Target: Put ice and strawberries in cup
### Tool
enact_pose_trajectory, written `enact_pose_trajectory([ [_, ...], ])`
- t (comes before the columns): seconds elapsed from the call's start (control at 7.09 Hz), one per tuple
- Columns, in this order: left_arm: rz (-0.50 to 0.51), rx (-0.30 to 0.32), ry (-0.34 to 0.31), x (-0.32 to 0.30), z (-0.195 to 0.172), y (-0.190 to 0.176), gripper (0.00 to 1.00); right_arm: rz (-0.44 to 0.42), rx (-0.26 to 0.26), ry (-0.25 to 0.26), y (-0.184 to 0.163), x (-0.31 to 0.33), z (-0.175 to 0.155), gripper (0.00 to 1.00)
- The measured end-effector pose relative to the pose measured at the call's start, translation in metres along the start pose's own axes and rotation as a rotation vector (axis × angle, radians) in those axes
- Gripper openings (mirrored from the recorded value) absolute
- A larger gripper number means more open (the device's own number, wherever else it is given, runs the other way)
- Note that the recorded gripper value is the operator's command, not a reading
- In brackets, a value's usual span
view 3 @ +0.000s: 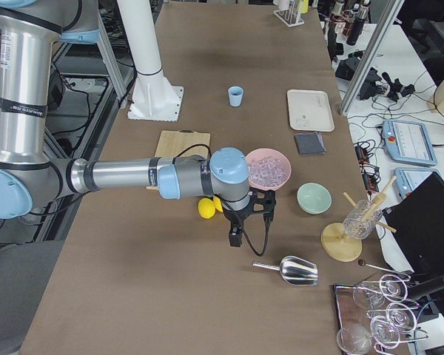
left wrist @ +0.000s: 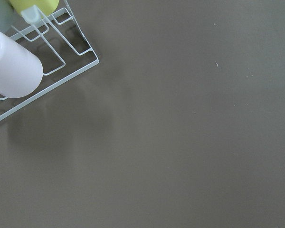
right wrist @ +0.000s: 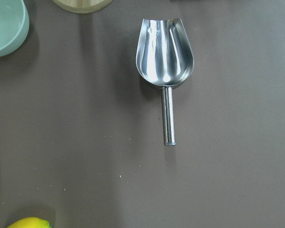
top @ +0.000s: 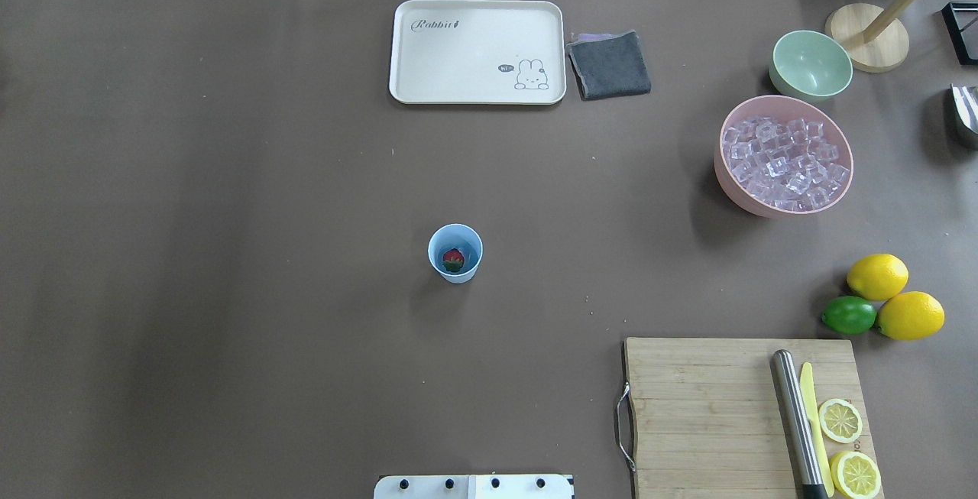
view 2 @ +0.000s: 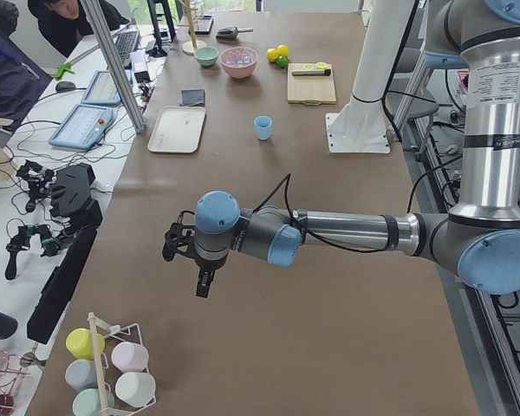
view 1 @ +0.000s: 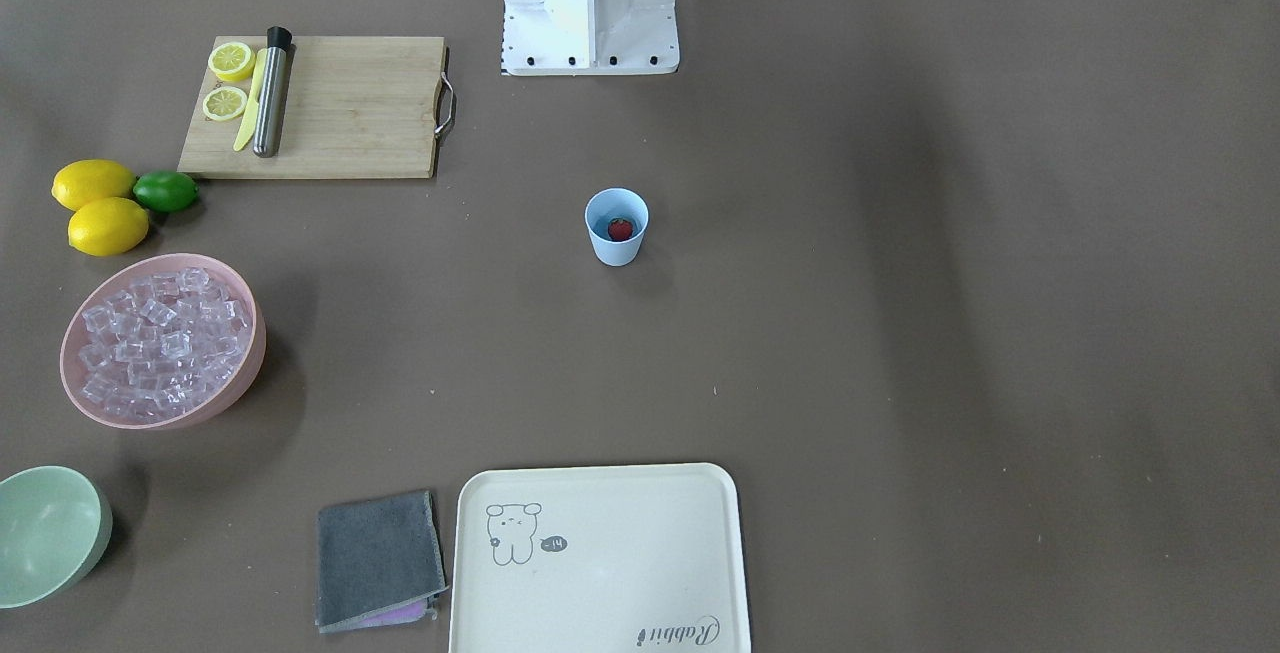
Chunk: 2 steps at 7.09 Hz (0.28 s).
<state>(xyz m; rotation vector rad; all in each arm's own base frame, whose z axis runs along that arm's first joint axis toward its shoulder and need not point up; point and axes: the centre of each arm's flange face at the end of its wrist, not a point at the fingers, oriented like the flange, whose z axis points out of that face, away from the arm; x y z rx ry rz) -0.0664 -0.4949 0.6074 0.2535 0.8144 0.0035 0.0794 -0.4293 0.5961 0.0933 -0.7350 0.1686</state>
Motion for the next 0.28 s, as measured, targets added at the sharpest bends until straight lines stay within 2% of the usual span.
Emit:
enact_pose_trajectory([
  [0.28, 0.001, 0.001, 0.0, 0.0005, -0.0004, -0.0005, 0.98, 0.001, -0.002, 0.002, -0.0045, -0.003, -0.0018, 1.0],
])
